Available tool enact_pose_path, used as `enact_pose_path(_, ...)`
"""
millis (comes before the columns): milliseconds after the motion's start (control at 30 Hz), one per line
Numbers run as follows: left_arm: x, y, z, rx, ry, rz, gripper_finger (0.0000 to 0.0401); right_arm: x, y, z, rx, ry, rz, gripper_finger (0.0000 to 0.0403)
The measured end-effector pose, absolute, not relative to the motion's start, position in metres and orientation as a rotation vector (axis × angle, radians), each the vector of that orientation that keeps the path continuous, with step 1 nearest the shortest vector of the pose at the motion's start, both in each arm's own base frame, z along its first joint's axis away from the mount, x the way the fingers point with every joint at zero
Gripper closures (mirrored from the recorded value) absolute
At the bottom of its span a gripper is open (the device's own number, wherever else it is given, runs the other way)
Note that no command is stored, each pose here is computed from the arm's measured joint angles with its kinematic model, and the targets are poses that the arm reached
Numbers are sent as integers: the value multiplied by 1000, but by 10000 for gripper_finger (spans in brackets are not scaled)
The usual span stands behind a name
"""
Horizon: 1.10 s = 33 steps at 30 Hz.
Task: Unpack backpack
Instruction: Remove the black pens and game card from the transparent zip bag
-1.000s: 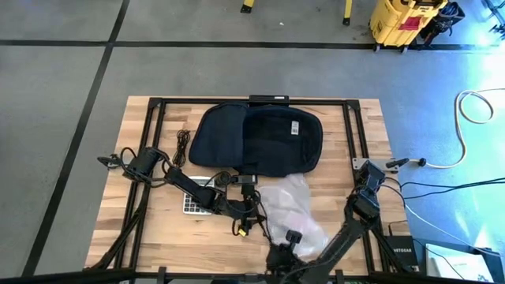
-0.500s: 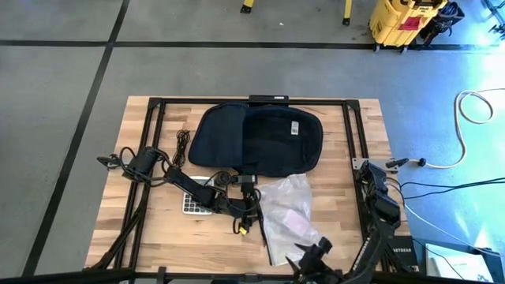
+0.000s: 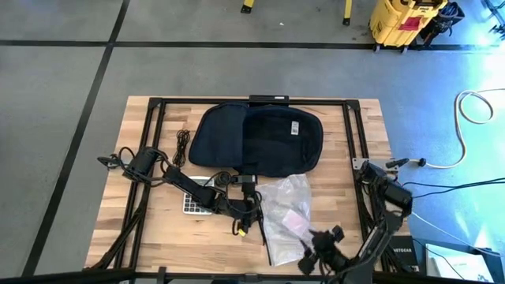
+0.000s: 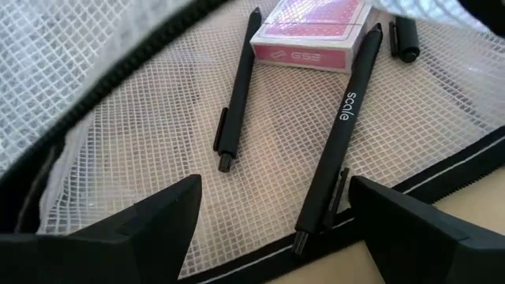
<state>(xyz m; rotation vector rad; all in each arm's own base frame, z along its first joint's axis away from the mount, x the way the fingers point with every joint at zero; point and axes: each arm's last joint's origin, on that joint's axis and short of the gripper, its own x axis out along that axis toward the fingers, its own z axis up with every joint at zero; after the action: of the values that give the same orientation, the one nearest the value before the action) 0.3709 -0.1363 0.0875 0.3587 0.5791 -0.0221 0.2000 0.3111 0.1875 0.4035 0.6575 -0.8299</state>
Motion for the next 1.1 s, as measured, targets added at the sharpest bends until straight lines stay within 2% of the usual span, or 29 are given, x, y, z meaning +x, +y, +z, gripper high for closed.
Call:
enact_pose_path(233,365,-140,83,442,640,-46,91,191,259,209,451,631,-871,205)
enact_pose_path(333,365,-140,82,444,646,-46,91,178,242,218,452,701,-904,205)
enact_pose_path(400,365,-139,82,445,648,-47,91,169,231,214,469,752,-934,205)
enact_pose_path(500,365,-140,82,450,646,-48,91,156,211,202,558,706,-944,205)
enact_pose_path(733,364,-140,82,454,635,-51,91,143,179,157,858,471,-662,205)
enact_pose_path(1100,364,-142,82,453,635,-52,91,131,158,128,937,379,-629,205)
